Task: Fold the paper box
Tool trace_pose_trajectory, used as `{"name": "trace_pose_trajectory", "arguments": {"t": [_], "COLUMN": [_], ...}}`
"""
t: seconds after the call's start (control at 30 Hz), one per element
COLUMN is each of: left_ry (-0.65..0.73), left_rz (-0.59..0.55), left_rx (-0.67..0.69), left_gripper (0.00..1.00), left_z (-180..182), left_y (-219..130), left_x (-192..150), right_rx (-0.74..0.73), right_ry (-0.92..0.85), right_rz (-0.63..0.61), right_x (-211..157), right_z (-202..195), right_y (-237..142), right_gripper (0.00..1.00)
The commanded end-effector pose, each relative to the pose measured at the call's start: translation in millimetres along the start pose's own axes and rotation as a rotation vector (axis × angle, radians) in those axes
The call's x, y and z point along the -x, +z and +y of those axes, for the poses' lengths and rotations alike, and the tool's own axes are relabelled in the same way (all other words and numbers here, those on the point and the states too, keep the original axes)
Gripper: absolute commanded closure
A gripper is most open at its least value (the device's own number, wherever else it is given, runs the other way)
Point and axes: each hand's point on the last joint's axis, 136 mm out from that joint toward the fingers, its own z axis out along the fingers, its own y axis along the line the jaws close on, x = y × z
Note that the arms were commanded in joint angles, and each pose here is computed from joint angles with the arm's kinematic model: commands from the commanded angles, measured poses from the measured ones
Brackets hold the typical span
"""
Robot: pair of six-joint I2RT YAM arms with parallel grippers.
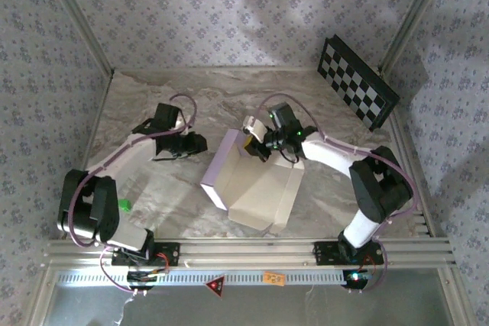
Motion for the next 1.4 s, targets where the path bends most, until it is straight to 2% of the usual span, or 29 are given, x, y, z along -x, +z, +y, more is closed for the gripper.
{"name": "trace_pose_trajectory", "arguments": {"t": [0.0,0.13,0.3,0.43,0.57,0.7,1.0,1.17,1.37], "left_ry": [-0.001,-0.016,-0.035,-0.035,-0.021,-0.009,0.015,0.044,0.076], "left_rz": [0.044,0.047,0.066,0.066,0.077,0.089,0.103,0.114,0.112], "left_rx": [0.015,0.009,-0.023,-0.038,-0.046,-0.049,-0.061,-0.074,-0.081], "left_gripper": [0.7,0.7,0.7,0.7,0.69,0.69,0.69,0.67,0.66], "left_z": [10.8,15.1,13.7,10.3,3.6,-2.0,-14.6,-25.8,-35.9], "left_y": [-6.0,-7.0,-3.8,-2.8,2.8,10.6,23.7,27.2,28.6], "left_x": [-17.8,-26.1,-35.6,-40.2,-46.1,-50.6,-55.2,-57.8,-59.5], "right_rx": [0.091,0.094,0.09,0.1,0.075,0.036,-0.002,-0.047,-0.101], "right_ry": [0.023,-0.009,0.004,0.045,0.068,0.078,0.023,0.007,0.026], "right_rz": [0.353,0.612,0.878,1.014,1.1,1.136,1.17,1.092,0.934], "right_x": [-52.0,-71.3,-92.2,-106.1,-112.1,-117.9,-118.1,-91.1,-47.0], "right_z": [22.2,15.5,2.3,-8.5,-25.0,-38.4,-41.8,-42.5,-38.1], "right_y": [-30.8,-53.0,-71.2,-70.1,-60.0,-48.9,-32.0,-32.0,-35.6], "right_gripper": [1.0,1.0,1.0,1.0,1.0,0.98,0.78,0.68,0.66]}}
